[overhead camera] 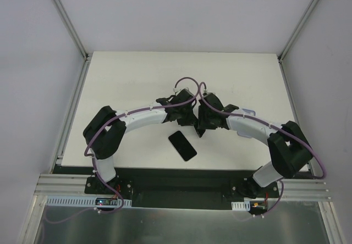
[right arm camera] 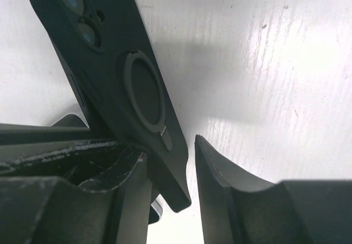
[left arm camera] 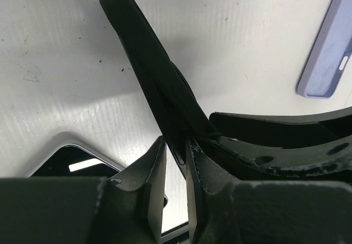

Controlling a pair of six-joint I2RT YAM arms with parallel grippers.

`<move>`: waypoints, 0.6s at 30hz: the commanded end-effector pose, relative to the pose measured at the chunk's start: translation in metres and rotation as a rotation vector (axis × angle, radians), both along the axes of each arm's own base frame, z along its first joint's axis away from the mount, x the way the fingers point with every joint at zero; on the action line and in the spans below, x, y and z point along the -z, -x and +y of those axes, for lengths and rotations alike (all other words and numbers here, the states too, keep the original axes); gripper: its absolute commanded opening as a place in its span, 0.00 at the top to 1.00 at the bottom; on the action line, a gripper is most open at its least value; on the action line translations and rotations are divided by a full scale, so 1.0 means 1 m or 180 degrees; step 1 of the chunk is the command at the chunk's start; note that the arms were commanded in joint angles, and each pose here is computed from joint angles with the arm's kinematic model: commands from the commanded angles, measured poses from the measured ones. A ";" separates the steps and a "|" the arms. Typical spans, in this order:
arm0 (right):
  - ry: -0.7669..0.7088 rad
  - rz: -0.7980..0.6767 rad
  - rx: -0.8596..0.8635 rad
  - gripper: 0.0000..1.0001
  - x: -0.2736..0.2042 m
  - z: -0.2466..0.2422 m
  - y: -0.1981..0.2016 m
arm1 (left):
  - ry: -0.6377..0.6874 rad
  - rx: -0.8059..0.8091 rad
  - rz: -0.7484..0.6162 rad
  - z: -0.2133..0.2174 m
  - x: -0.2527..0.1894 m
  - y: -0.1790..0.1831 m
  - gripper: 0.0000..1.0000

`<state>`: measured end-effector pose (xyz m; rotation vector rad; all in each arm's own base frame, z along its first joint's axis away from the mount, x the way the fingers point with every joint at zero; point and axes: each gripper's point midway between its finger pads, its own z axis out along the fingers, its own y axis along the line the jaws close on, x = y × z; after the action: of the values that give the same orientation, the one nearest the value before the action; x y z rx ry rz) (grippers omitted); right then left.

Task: Take the phone out of the phone case
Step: Remove the phone case from the phone.

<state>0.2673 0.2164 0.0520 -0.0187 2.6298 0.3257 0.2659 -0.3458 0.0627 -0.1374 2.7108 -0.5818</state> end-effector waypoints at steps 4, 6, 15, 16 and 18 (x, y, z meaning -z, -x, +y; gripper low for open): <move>0.1571 -0.0110 0.0585 0.68 0.040 -0.077 -0.014 | -0.1516 0.0312 0.1069 0.121 0.057 0.090 1.00; 0.1731 -0.0055 0.0584 0.70 0.048 -0.080 -0.010 | -0.1486 0.0324 0.1077 0.119 0.057 0.090 1.00; 0.1960 0.0197 0.0605 0.75 0.076 -0.088 0.002 | -0.1387 0.0346 0.1026 0.115 0.051 0.086 1.00; 0.1958 0.0218 0.0642 0.75 0.077 -0.089 0.003 | -0.1380 0.0346 0.1019 0.116 0.051 0.086 1.00; 0.1983 0.0222 0.0640 0.75 0.078 -0.089 0.004 | -0.1371 0.0328 0.1023 0.121 0.051 0.086 1.00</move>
<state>0.2757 0.2294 0.0283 -0.0082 2.6666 0.0740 0.2714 -0.3384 0.0641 -0.1595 2.7187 -0.6327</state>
